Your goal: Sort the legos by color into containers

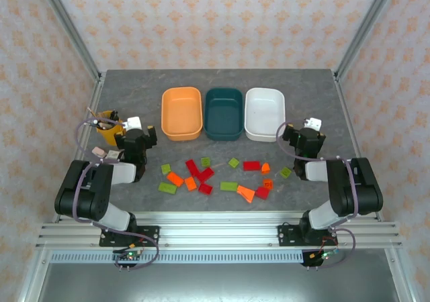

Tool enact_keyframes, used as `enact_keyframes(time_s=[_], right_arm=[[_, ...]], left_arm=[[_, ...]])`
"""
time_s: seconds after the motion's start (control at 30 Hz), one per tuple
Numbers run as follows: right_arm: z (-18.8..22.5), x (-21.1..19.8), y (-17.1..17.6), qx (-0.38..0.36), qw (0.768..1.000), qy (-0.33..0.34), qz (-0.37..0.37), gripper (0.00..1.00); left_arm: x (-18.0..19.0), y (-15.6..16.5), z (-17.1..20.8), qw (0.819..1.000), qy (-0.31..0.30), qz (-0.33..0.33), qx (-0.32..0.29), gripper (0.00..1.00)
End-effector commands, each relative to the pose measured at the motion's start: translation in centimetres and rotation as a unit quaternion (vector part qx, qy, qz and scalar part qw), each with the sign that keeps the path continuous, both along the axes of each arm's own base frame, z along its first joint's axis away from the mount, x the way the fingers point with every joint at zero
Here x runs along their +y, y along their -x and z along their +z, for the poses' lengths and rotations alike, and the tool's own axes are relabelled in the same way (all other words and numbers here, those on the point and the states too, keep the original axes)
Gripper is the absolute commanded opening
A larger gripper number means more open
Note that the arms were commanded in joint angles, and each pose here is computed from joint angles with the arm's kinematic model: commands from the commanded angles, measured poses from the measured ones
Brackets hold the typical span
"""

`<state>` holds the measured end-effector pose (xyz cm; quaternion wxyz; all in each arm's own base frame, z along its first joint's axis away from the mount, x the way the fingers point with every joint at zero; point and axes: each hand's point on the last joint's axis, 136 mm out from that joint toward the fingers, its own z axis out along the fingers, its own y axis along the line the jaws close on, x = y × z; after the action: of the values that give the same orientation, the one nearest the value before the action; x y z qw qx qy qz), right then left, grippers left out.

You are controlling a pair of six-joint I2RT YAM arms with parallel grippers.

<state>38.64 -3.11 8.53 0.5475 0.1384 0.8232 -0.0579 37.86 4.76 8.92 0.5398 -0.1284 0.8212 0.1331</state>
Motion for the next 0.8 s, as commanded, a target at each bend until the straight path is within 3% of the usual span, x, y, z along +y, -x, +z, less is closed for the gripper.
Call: enact_keyframes(time_s=[0.0,0.63,0.77], right_arm=[[0.6,-0.1,-0.5,-0.006,1.000,0.003,0.001,1.00],[0.6,-0.1,-0.5,-0.007,1.000,0.002,0.002,1.00],[2.3,-0.3,-0.3,0.000,1.000,0.008,-0.004,0.99]], left_arm=[[0.2,-0.2,1.0,1.000,-0.002,0.013,-0.023,1.00],[0.1,-0.3,1.2,1.000,-0.002,0.010,-0.025,1.00],[-0.8,-0.7,3.0,1.000,-0.019,-0.004,0.004,1.00]])
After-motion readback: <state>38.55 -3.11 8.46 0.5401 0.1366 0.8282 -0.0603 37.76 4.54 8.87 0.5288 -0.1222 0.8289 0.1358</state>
